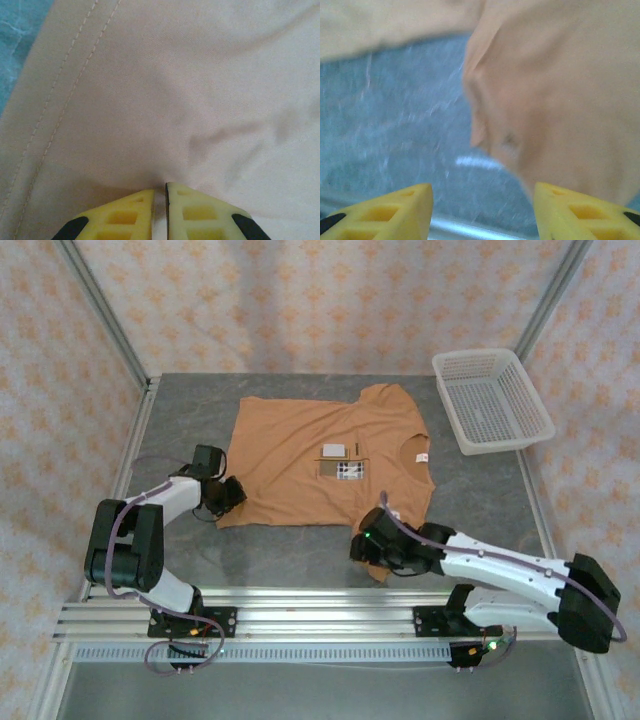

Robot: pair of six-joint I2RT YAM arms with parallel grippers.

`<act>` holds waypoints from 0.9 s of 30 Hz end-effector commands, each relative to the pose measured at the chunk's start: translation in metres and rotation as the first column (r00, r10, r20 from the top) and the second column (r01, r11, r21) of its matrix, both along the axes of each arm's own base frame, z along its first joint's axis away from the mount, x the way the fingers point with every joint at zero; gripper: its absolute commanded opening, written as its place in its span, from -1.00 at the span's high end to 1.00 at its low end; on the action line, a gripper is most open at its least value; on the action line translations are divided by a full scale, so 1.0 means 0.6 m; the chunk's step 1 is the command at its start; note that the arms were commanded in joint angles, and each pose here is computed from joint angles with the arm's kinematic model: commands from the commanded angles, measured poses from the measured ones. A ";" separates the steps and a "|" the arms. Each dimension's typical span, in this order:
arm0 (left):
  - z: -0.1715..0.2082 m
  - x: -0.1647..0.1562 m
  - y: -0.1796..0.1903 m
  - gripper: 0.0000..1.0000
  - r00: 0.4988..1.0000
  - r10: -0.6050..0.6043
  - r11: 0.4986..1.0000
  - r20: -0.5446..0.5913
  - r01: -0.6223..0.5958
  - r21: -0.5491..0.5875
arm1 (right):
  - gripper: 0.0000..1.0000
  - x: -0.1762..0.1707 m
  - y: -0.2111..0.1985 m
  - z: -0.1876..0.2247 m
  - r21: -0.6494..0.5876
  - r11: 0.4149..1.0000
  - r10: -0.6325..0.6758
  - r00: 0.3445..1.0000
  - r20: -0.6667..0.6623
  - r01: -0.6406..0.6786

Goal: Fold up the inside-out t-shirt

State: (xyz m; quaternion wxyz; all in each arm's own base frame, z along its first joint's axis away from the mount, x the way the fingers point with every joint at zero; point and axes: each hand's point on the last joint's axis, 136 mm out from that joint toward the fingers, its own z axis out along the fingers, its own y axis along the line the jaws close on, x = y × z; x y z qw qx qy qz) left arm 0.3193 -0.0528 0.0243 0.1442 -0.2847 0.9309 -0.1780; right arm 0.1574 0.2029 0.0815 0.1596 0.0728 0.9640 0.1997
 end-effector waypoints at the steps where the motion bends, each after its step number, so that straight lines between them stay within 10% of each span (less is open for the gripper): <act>1: 0.016 0.006 0.001 0.70 1.000 -0.005 1.000 0.008 0.005 0.005 | -0.10 0.039 -0.058 -0.018 -0.052 0.988 -0.145 0.989 0.031 0.146; 13: -0.036 0.056 0.037 0.77 0.998 0.042 0.999 -0.052 -0.041 0.015 | -0.05 0.213 -0.213 -0.096 -0.243 0.868 -0.445 0.895 0.006 0.433; 23: -0.035 0.075 0.043 0.75 0.999 0.029 0.999 -0.035 -0.027 0.043 | -0.11 0.349 -0.225 -0.090 -0.301 0.873 -0.421 0.904 -0.066 0.385; 27: 0.023 0.054 0.043 0.43 1.000 0.010 0.998 0.012 -0.011 0.056 | -0.13 0.334 -0.227 -0.036 -0.297 0.888 -0.381 0.923 -0.049 0.351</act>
